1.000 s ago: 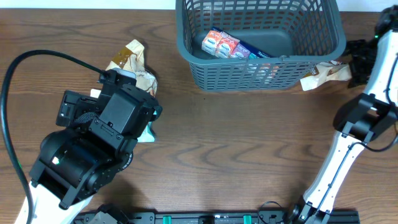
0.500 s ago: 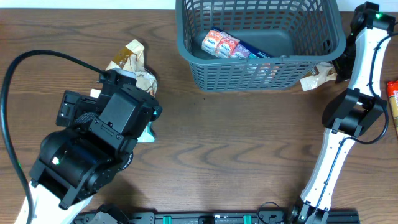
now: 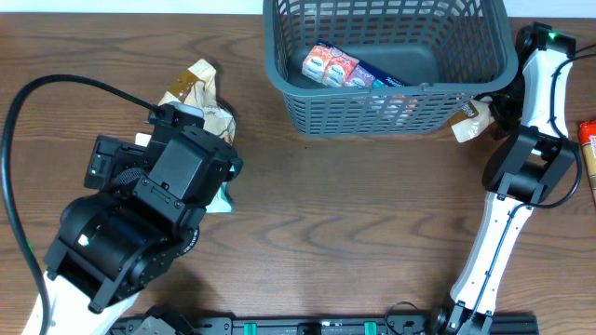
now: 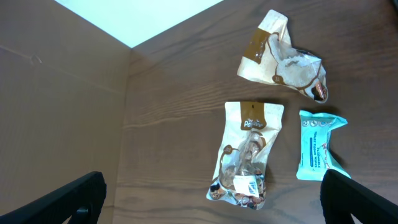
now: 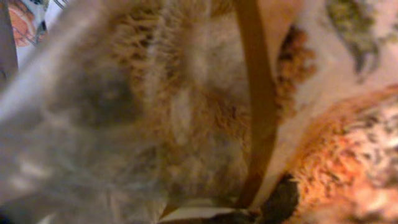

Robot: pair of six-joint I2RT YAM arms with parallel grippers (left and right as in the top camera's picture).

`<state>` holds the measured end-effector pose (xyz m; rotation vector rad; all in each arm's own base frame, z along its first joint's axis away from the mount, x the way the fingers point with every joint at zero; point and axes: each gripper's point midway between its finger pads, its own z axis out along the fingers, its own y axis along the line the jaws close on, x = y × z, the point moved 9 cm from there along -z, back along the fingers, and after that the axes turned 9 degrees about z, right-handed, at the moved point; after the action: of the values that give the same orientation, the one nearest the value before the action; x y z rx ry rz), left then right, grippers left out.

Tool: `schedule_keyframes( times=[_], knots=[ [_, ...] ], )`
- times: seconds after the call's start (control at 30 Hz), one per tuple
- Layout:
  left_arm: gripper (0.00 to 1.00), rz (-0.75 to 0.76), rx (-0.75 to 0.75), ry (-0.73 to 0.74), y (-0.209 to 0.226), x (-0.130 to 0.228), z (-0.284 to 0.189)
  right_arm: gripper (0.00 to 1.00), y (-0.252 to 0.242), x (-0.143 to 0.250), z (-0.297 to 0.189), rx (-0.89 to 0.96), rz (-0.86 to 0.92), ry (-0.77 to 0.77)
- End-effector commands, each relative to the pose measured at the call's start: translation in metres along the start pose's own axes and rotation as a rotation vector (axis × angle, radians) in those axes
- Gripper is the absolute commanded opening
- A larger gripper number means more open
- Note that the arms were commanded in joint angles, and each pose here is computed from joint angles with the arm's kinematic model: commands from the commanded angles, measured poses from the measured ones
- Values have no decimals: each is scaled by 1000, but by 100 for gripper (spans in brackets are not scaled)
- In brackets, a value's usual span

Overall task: Pack container
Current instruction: 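Grasp the dried-mushroom bag with the right gripper, then lift the mushroom bag into the basket and release it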

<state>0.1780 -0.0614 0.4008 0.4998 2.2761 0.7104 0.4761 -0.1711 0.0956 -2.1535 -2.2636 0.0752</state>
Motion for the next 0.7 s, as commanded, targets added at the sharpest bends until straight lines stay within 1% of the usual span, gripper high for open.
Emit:
schedule_keyframes(
  times=[0.0, 0.03, 0.1, 0.27, 0.37, 0.5, 0.6, 0.67],
  knots=[
    [99, 3, -20, 5, 2, 0, 0, 89, -4, -2, 10, 38, -10, -8],
    [99, 2, -20, 5, 2, 0, 0, 70, -4, -3, 10, 38, -8, -8],
    [99, 2, -20, 5, 2, 0, 0, 1, -6, -6, 10, 37, 0, -7],
    [99, 2, -20, 5, 2, 0, 0, 1, -11, -20, 5, 8, 34, 29],
    [99, 2, -20, 5, 2, 0, 0, 1, -20, -39, -12, -15, 45, 14],
    [99, 2, -20, 5, 2, 0, 0, 1, -38, -71, -61, -118, 80, -36],
    [99, 2, -20, 5, 2, 0, 0, 1, -57, -93, -122, -275, 99, -81],
    [99, 2, -21, 5, 2, 0, 0, 1, -72, -99, -165, -395, 112, -107]
  ],
)
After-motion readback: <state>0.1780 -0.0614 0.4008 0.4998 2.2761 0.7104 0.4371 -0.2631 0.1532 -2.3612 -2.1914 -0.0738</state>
